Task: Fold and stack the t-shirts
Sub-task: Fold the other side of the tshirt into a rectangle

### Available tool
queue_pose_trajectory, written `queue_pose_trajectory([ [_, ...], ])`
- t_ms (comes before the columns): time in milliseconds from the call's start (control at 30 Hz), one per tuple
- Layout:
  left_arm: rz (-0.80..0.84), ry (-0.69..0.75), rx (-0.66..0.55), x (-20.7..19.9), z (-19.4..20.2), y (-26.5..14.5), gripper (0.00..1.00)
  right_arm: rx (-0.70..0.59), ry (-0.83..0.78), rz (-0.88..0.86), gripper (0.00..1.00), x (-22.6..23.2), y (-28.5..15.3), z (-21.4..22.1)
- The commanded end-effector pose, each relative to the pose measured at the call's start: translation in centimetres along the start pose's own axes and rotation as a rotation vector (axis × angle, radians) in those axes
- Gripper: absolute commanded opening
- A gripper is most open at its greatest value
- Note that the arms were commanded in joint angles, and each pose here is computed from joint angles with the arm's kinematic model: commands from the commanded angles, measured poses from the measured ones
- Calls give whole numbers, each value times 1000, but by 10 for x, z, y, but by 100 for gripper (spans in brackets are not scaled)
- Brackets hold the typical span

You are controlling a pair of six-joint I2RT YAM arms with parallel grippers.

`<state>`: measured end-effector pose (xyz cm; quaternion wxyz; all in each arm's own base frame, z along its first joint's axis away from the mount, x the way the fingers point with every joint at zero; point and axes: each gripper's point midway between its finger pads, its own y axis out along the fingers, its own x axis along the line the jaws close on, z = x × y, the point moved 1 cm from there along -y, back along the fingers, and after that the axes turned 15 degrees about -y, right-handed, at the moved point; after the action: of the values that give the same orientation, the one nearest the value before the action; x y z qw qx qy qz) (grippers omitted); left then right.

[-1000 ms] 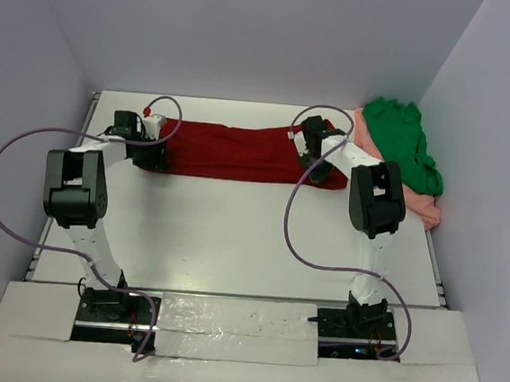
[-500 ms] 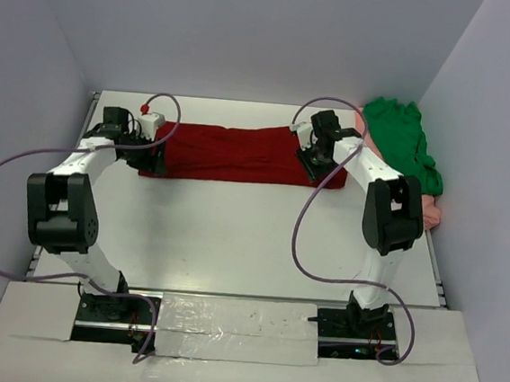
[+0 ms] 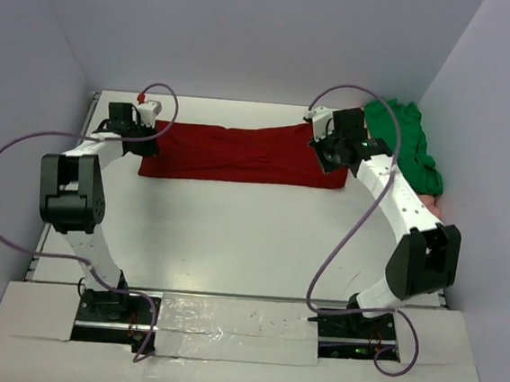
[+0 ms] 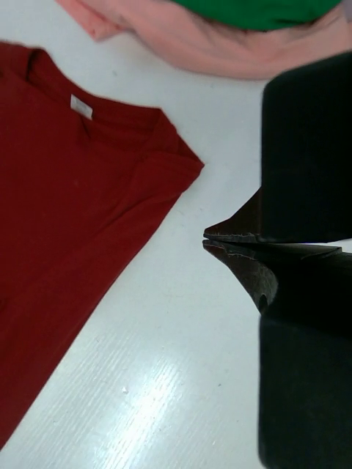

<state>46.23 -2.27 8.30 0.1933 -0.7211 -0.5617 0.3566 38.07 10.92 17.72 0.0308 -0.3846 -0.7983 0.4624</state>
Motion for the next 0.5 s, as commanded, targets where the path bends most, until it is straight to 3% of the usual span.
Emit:
queue_pose_trajectory([
  [0,-22,-20,-56,8,-22,19,1,-65,24,89,0,-10,-34,-9],
  [333,-137,-28,-28,31,-12,46,0,-129,61,145,0,-14,-79,-3],
  [467,-167,-15,-82,31,-23,41,0,-145,72,148,0,-13,-86,-3],
])
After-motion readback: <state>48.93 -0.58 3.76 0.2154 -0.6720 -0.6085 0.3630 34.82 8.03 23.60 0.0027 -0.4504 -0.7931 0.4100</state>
